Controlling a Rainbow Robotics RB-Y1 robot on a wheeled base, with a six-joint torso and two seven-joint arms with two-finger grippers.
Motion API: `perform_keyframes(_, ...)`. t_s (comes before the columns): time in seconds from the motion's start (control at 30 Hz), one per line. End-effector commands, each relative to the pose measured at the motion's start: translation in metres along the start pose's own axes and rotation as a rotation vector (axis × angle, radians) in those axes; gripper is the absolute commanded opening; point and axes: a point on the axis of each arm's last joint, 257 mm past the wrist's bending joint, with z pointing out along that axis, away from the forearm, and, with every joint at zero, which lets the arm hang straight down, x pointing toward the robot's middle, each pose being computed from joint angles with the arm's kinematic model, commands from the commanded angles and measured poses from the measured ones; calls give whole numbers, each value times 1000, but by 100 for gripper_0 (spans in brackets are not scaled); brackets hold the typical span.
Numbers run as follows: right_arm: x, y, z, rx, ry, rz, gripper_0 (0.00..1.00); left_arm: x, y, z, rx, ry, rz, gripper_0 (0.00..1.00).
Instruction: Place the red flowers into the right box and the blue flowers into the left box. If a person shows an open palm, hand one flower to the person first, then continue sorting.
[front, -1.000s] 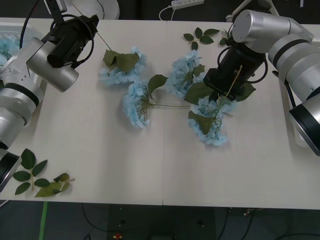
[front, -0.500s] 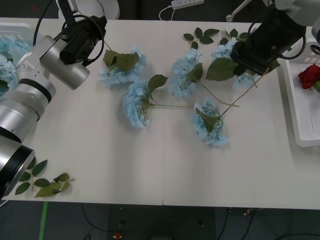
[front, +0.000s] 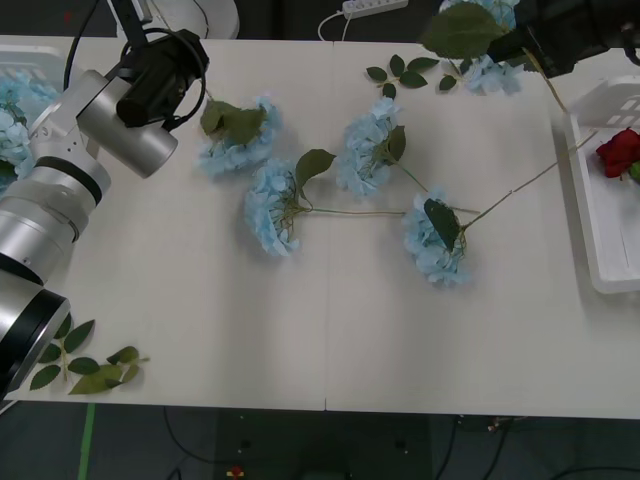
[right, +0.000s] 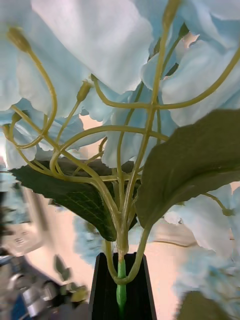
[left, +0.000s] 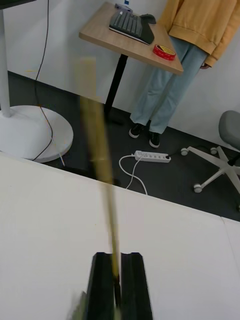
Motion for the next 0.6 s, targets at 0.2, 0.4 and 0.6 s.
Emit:
perform_keyframes(0.2,1,137,-32,-326,-11,-236,0,-52,21,-6,35,-78,86,0)
perform_keyframes(0.4,26,178,-27,-364,-37,-613,0,-57,46,-52,131,-122,128,0)
perform_keyframes(0.6,57,219,-25,-446,-138,-917,0,-56,50,-146,238,-144,90,0)
